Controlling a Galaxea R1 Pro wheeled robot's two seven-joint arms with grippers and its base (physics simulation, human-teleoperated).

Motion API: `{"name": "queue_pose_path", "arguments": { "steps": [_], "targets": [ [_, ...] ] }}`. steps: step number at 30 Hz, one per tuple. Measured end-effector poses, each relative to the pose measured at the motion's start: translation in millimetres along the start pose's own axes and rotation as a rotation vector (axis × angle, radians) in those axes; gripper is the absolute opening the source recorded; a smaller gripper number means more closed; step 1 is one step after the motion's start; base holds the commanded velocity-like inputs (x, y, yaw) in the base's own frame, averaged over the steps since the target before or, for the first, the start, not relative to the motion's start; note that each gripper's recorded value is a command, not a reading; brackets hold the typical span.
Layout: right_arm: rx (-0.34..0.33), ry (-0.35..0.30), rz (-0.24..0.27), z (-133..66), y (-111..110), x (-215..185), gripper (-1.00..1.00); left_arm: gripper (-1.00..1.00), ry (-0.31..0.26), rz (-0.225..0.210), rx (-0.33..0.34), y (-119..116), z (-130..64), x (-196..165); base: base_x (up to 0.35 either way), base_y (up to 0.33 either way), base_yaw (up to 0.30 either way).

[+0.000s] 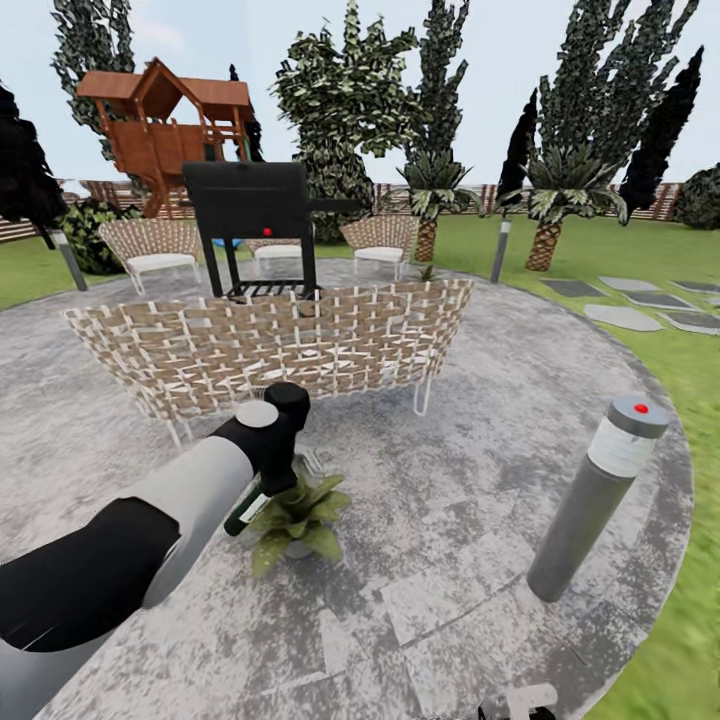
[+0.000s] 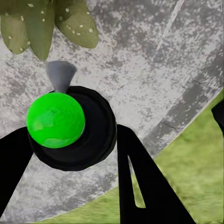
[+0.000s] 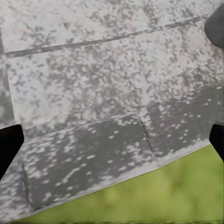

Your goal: Pick up the pesticide atomizer in the garden and spray insectifuge to fully cover both potted plants in the garden.

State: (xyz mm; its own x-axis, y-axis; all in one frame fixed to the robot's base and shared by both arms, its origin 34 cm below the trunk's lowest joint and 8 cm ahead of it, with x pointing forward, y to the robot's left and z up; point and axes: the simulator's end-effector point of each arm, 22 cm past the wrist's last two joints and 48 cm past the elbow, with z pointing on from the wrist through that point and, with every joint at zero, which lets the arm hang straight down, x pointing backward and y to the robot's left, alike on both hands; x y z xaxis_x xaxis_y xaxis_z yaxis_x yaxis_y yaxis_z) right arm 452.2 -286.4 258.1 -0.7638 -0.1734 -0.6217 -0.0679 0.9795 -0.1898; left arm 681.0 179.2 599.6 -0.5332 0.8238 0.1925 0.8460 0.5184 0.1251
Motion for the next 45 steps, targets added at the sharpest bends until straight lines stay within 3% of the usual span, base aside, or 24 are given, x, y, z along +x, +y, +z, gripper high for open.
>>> {"name": "queue_pose_path", "arguments": {
  "steps": [2, 5, 9, 13, 19, 23, 28, 45],
  "targets": [
    [0.0, -0.001, 0.0, 0.0, 0, -1, 1.0, -1.0, -0.003, 0.062, 0.003, -7, -1.3, -7, 0.0, 0.337, -0.267],
    [0.0, -0.002, 0.0, -0.1, 0, -1, 1.0, -1.0, -0.004, 0.108, 0.001, -12, -2.5, -11, 0.0, 0.328, -0.267],
    [0.0, -0.003, 0.0, -0.1, 0, -1, 1.0, -1.0, -0.002, 0.204, -0.008, -11, -4.2, -12, 0.0, 0.305, -0.261],
    [0.0, -0.003, 0.0, -0.2, 0, -1, 1.0, -1.0, 0.017, 0.236, -0.024, -9, -4.1, -10, 0.0, 0.298, -0.084],
    [0.001, -0.002, -0.002, -0.4, -1, -1, 1.0, -1.0, 0.115, 0.306, -0.119, 2, -5.3, -1, 0.0, 0.089, -0.006],
    [0.0, -0.002, -0.006, -0.4, -1, 0, 1.0, -1.0, 0.136, 0.33, -0.166, 8, -11.3, -2, 0.006, 0.007, 0.0],
    [-0.001, -0.004, -0.004, -0.5, 0, -1, 1.0, -1.0, 0.077, 0.371, -0.215, 11, -31.8, -20, 0.18, 0.168, -0.005],
    [-0.001, -0.002, -0.004, -0.5, 0, 0, 1.0, -1.0, 0.049, 0.392, -0.224, 6, -34.9, -28, 0.217, 0.075, -0.236]
  ]
}}
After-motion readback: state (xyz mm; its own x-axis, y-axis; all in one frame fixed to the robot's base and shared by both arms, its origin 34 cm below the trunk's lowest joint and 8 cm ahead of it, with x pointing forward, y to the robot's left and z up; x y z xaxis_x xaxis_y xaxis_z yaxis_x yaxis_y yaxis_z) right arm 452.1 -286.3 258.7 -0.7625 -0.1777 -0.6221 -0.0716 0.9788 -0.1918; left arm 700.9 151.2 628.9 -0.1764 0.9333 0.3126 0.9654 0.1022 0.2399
